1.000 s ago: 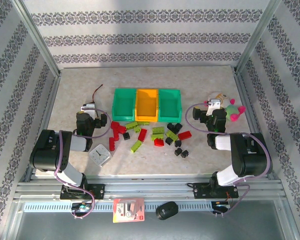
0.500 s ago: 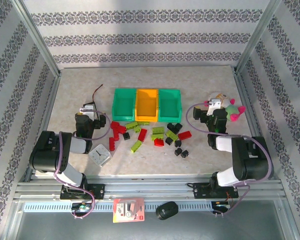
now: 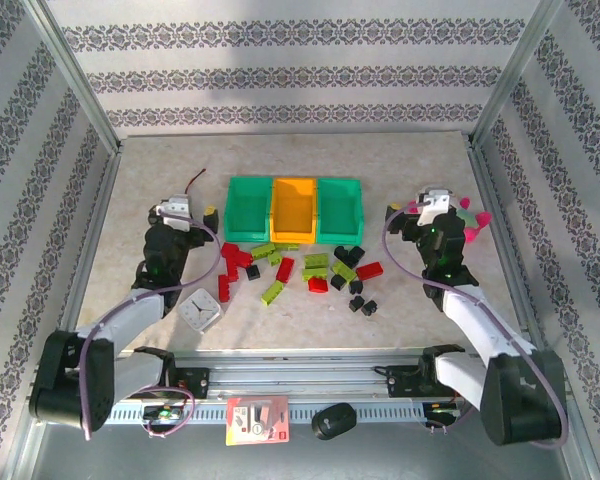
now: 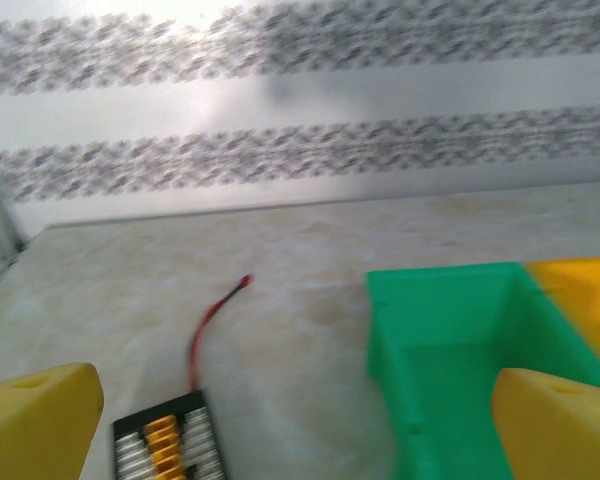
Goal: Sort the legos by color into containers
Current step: Move the lego to the middle-right of the table, then pick up the lego from the middle-right of the table, then place the lego in the container, then pick up the lego from the middle-left of the table.
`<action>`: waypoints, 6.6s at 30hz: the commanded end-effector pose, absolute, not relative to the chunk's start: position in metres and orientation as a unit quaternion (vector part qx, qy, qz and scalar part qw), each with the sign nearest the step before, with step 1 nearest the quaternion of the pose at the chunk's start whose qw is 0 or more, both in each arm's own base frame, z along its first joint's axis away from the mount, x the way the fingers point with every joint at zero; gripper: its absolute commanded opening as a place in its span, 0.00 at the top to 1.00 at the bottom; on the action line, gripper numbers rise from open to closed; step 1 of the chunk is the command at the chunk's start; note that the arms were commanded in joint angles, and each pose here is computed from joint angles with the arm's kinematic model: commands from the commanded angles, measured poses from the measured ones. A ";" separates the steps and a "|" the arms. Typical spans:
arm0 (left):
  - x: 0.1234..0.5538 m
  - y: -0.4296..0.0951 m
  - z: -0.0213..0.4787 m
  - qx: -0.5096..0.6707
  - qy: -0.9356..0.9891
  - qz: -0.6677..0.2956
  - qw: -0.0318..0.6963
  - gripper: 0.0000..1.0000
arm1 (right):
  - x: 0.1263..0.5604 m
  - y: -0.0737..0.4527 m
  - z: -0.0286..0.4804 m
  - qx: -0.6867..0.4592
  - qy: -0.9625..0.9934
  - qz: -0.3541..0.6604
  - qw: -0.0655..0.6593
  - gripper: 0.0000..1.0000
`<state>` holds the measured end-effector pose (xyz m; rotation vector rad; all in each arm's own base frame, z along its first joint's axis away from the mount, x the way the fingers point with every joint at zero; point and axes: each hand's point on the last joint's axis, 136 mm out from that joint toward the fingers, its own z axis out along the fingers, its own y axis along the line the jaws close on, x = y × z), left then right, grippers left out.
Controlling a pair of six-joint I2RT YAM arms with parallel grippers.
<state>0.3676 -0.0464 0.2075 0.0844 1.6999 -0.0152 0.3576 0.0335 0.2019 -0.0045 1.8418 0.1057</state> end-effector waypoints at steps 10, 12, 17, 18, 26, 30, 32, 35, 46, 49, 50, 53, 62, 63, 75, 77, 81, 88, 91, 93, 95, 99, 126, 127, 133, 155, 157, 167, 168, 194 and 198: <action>0.295 -0.198 0.213 0.316 0.729 -0.161 0.586 0.01 | 0.291 0.103 0.163 -0.065 0.896 0.072 0.433 0.02; 0.280 -0.221 0.210 0.354 0.718 -0.188 0.569 0.01 | 0.282 0.111 0.151 -0.069 0.911 0.074 0.399 0.02; 0.255 -0.257 0.200 0.406 0.694 -0.234 0.547 0.01 | 0.271 0.110 0.118 -0.053 0.945 0.055 0.319 0.02; 0.253 -0.261 0.196 0.409 0.694 -0.238 0.543 0.01 | 0.271 0.108 0.113 -0.046 0.950 0.049 0.305 0.02; 0.256 -0.272 0.191 0.420 0.690 -0.243 0.537 0.01 | 0.276 0.103 0.073 -0.018 0.981 0.021 0.192 0.04; 0.255 -0.273 0.187 0.422 0.692 -0.242 0.533 0.01 | 0.281 0.102 0.061 -0.008 0.985 0.024 0.169 0.04; 0.256 -0.272 0.186 0.420 0.693 -0.241 0.533 0.01 | 0.284 0.102 0.056 -0.003 0.987 0.030 0.160 0.05; 0.257 -0.271 0.183 0.416 0.696 -0.238 0.535 0.01 | 0.287 0.102 0.052 0.003 0.988 0.027 0.154 0.05; 0.255 -0.273 0.179 0.421 0.697 -0.242 0.528 0.01 | 0.288 0.103 0.032 0.016 0.993 0.027 0.113 0.07; 0.255 -0.273 0.178 0.421 0.697 -0.243 0.528 0.01 | 0.283 0.096 0.028 0.031 0.994 0.021 0.100 0.08; 0.255 -0.273 0.178 0.422 0.697 -0.243 0.527 0.01 | 0.282 0.093 0.027 0.037 0.994 0.020 0.098 0.08; 0.254 -0.273 0.176 0.423 0.697 -0.242 0.525 0.01 | 0.280 0.084 0.029 0.054 0.993 0.016 0.101 0.10; 0.253 -0.274 0.172 0.426 0.697 -0.246 0.522 0.01 | 0.286 0.091 0.030 0.106 0.984 0.057 0.133 0.11; 0.253 -0.275 0.172 0.426 0.697 -0.247 0.521 0.01 | 0.289 0.091 0.030 0.124 0.980 0.063 0.143 0.11; 0.252 -0.274 0.171 0.427 0.695 -0.248 0.523 0.01 | 0.297 0.079 0.023 0.217 0.958 0.013 0.188 0.49; 0.252 -0.274 0.170 0.427 0.695 -0.248 0.523 0.01 | 0.296 0.079 0.023 0.216 0.958 0.013 0.188 0.52; 0.252 -0.273 0.169 0.427 0.694 -0.247 0.524 0.01 | 0.297 0.080 0.022 0.213 0.959 0.013 0.186 0.54; 0.251 -0.273 0.169 0.427 0.693 -0.247 0.525 0.01 | 0.299 0.077 0.020 0.208 0.961 -0.001 0.183 0.53; 0.251 -0.272 0.169 0.426 0.694 -0.245 0.526 0.01 | 0.300 0.078 0.022 0.207 0.961 0.002 0.184 0.59; 0.251 -0.271 0.169 0.425 0.695 -0.243 0.527 0.01 | 0.302 0.082 0.028 0.200 0.961 0.009 0.192 0.62; 0.251 -0.270 0.170 0.423 0.695 -0.242 0.529 0.01 | 0.306 0.085 0.038 0.188 0.960 0.013 0.208 0.64; 0.251 -0.267 0.172 0.420 0.696 -0.238 0.532 0.01 | 0.318 0.100 0.068 0.145 0.955 0.018 0.257 0.68; 0.252 -0.238 0.169 0.361 0.739 -0.202 0.531 0.01 | 0.466 0.194 0.099 0.034 0.928 0.039 0.368 0.68; 0.253 -0.237 0.169 0.360 0.741 -0.201 0.530 0.01 | 0.467 0.194 0.095 0.034 0.930 0.037 0.365 0.67; 0.260 -0.233 0.164 0.342 0.764 -0.185 0.515 0.01 | 0.466 0.189 0.100 0.037 0.927 0.028 0.371 0.60; 0.271 -0.211 0.126 0.208 0.896 -0.129 0.371 0.01 | 0.337 0.174 0.192 -0.076 0.858 0.168 0.480 0.11; 0.269 -0.212 0.116 0.203 0.911 -0.121 0.339 0.01 | 0.322 0.168 0.190 -0.075 0.855 0.176 0.482 0.11; 0.263 -0.227 0.079 0.226 0.935 -0.103 0.252 0.00 | 0.281 0.162 0.155 -0.069 0.881 0.203 0.421 0.10; 0.262 -0.229 0.075 0.229 0.936 -0.103 0.245 0.01 | 0.279 0.163 0.153 -0.069 0.882 0.206 0.419 0.10; 0.260 -0.233 0.067 0.215 0.946 -0.092 0.226 0.78 | 0.283 0.167 0.157 -0.071 0.878 0.209 0.424 0.09; 0.275 -0.235 0.097 0.203 0.935 -0.093 0.276 0.80 | 0.283 0.169 0.162 -0.074 0.875 0.215 0.426 0.09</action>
